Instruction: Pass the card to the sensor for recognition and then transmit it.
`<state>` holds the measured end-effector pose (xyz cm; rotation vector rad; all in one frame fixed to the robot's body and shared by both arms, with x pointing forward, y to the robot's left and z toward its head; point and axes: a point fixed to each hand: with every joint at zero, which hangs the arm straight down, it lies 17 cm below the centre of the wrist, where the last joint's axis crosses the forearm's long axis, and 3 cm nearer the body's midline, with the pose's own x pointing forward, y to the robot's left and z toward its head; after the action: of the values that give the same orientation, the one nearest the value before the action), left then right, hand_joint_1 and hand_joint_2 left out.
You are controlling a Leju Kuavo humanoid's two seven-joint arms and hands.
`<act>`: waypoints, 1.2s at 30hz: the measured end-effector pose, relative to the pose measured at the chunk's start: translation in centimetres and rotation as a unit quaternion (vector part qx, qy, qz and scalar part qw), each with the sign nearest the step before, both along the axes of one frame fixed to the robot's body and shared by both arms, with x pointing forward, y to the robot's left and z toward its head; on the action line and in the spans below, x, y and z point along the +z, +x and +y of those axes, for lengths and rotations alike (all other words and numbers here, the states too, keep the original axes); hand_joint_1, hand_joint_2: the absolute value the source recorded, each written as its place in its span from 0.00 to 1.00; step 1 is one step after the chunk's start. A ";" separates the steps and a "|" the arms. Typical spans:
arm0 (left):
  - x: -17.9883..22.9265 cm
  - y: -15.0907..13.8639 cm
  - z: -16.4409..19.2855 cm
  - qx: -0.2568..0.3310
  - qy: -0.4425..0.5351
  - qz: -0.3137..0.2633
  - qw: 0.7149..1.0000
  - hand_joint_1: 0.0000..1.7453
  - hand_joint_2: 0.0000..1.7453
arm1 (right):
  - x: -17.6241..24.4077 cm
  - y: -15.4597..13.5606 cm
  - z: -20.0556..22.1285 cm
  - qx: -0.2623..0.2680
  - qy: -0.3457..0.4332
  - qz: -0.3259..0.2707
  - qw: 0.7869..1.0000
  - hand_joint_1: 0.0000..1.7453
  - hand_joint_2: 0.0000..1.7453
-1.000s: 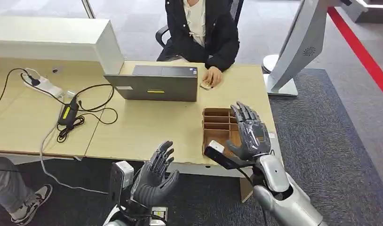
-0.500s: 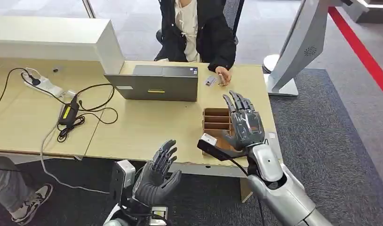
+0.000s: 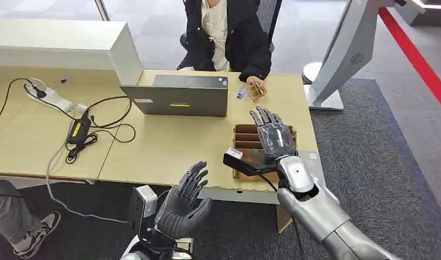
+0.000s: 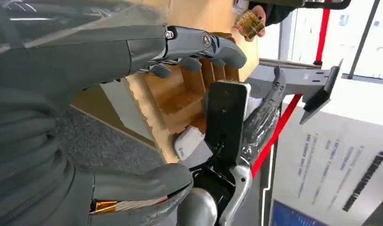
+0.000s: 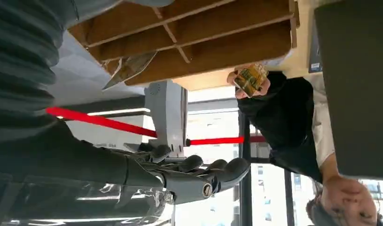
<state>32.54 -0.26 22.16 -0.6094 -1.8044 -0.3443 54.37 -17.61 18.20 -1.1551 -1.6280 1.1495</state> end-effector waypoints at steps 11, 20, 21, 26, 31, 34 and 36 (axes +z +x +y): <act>-0.1 0.1 0.2 0.007 -0.001 0.001 1.000 0.00 1.00 | -1.4 0.8 0.2 -0.007 0.007 0.019 1.000 0.00 1.00; -0.2 0.4 0.7 0.022 -0.002 0.004 1.000 0.00 1.00 | -0.3 1.9 -0.2 -0.019 0.006 -0.003 1.000 0.00 1.00; -0.2 0.4 0.7 0.023 -0.002 0.004 1.000 0.00 1.00 | -0.1 2.0 -0.2 -0.021 0.005 -0.005 1.000 0.00 1.00; -0.2 0.4 0.7 0.023 -0.001 0.003 1.000 0.00 1.00 | 0.2 2.7 -1.1 -0.037 -0.004 -0.007 0.999 0.00 1.00; -0.1 0.4 0.7 0.025 -0.001 0.002 1.000 0.00 1.00 | 0.1 3.2 -1.9 -0.045 -0.011 -0.005 0.999 0.00 1.00; -0.1 0.5 0.8 0.029 0.000 0.000 1.000 0.00 1.00 | 0.0 3.4 -2.4 -0.052 -0.013 -0.003 0.999 0.00 1.00; -0.1 0.4 0.8 0.029 0.001 0.000 1.000 0.00 1.00 | 0.0 3.6 -2.8 -0.057 -0.013 -0.001 0.998 0.00 1.00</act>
<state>32.97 0.56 22.03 -0.5548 -1.8189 -0.3062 57.93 -20.41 18.16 -1.2497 -1.5320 1.1000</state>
